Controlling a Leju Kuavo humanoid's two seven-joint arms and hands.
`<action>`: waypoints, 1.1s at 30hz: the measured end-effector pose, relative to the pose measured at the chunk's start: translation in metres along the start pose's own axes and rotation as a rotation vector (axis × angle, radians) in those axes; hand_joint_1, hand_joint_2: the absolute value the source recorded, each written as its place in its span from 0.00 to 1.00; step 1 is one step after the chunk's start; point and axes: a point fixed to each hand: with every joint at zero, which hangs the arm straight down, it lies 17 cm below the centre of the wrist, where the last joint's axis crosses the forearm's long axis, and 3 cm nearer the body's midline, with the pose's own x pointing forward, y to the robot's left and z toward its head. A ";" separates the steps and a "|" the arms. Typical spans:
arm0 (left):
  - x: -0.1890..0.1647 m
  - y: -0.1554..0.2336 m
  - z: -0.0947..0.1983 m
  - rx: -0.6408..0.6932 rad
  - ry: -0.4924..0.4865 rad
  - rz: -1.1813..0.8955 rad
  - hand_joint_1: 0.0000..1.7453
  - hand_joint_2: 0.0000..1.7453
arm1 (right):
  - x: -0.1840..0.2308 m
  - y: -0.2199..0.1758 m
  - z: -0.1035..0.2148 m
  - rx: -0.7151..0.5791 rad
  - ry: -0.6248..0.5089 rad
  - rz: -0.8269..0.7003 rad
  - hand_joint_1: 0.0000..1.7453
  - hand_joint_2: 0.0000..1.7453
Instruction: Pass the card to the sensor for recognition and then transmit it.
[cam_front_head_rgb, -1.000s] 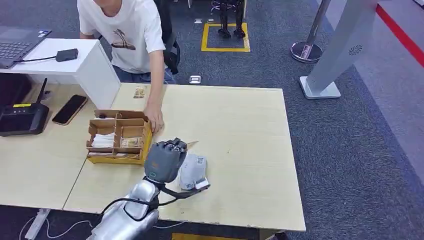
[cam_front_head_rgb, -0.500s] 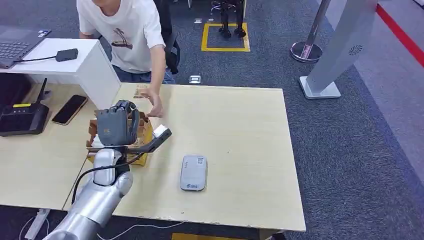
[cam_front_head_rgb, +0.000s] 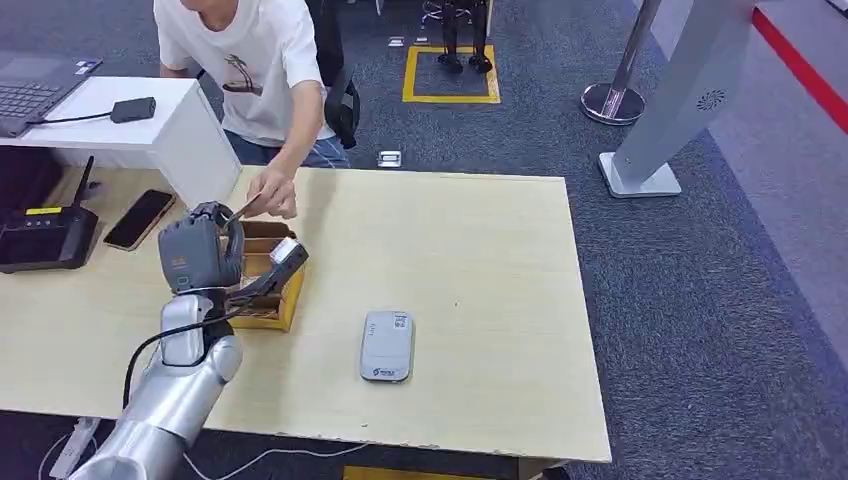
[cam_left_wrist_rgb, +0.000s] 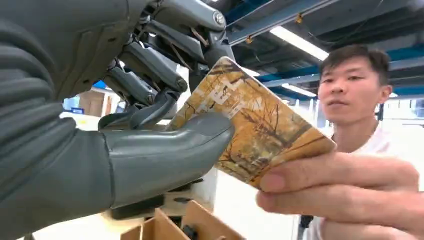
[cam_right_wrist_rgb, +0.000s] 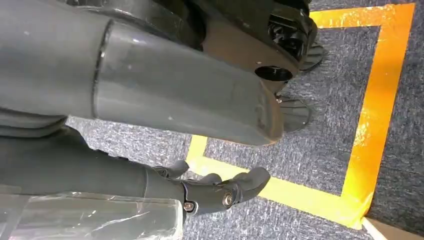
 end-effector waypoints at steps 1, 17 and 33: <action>-0.003 0.000 0.000 -0.001 0.005 -0.003 1.00 1.00 | 0.000 0.000 0.000 0.000 0.000 0.000 0.00 0.00; -0.028 -0.006 0.009 -0.018 0.043 -0.001 0.00 0.00 | -0.005 0.001 0.001 0.002 0.006 0.012 0.00 0.00; -0.034 -0.005 0.013 -0.016 0.047 -0.013 0.00 0.00 | -0.007 0.001 0.001 0.001 0.009 0.015 0.00 0.00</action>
